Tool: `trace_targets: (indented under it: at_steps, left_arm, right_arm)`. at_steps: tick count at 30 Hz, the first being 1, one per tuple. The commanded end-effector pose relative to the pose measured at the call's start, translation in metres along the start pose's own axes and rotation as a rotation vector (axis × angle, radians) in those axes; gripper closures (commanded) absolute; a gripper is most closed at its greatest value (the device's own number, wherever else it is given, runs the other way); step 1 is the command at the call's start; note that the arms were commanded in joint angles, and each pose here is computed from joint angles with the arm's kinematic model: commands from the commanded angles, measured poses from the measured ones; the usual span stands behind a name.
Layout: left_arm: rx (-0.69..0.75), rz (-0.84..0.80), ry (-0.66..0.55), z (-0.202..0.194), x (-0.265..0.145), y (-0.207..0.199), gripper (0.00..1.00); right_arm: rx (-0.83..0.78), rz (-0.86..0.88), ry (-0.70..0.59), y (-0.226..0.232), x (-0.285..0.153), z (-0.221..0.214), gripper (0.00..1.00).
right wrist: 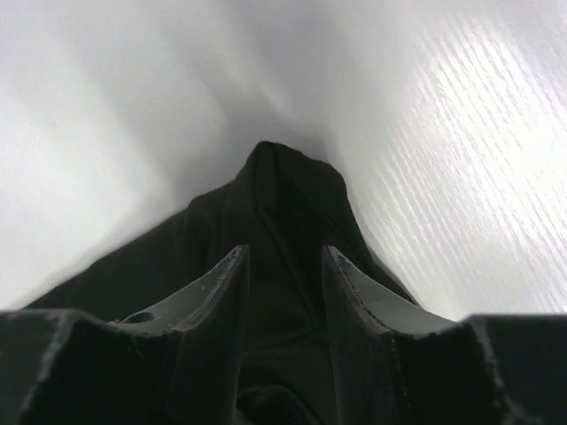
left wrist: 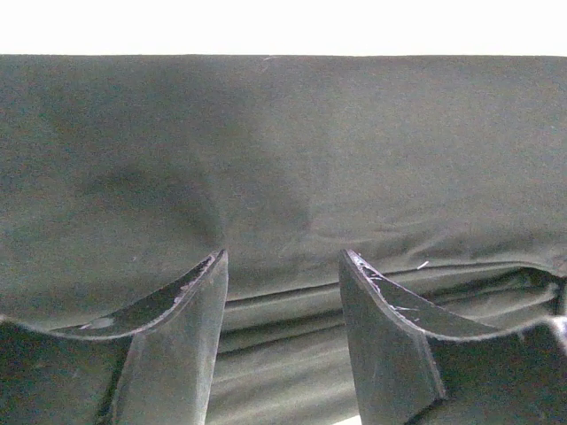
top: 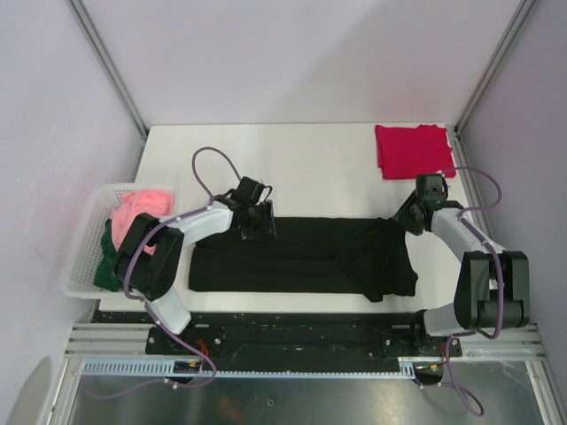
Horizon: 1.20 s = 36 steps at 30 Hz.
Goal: Fold and stack the t-shirts
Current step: Fold the other side of the tshirt into a rectangle
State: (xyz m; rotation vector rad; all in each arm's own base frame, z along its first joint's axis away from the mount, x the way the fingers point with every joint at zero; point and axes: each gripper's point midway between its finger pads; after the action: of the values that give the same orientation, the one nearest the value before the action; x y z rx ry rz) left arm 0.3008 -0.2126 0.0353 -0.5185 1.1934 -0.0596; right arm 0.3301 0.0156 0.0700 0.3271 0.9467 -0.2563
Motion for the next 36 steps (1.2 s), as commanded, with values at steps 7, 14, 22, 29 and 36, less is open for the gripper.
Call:
trace_targets:
  at_steps: [7, 14, 22, 29, 36]
  left_arm:
    - [-0.082, 0.043, -0.011, 0.006, 0.019, 0.002, 0.43]
    - [-0.102, 0.084, 0.000, 0.002, 0.026, 0.014, 0.44]
    - [-0.119, 0.111, 0.000, 0.001, 0.028, 0.022, 0.44]
    - [-0.103, 0.102, -0.004, 0.004, 0.026, 0.019, 0.44]
    - [0.029, -0.013, -0.080, 0.024, -0.008, -0.021, 0.40]
  right_arm:
    - [0.009, 0.076, -0.068, 0.023, 0.028, 0.031, 0.65]
    - [0.041, 0.008, -0.065, -0.001, 0.031, 0.034, 0.77]
    - [0.064, -0.027, -0.114, -0.016, 0.009, 0.048, 0.93]
    - [0.051, -0.059, -0.050, -0.024, 0.014, 0.032, 0.83]
    - [0.028, -0.017, -0.038, -0.017, -0.012, 0.026, 0.62]
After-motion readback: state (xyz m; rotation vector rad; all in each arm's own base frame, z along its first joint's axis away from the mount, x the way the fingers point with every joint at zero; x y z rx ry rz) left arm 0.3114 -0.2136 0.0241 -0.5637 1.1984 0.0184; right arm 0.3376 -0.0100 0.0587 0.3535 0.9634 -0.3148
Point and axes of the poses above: each gripper's point midway between its finger pads, its own x axis out along the fingers, its own y axis along the line the jaws close on, z = x × y, and after that the axes turned 15 degrees about -x, right-handed
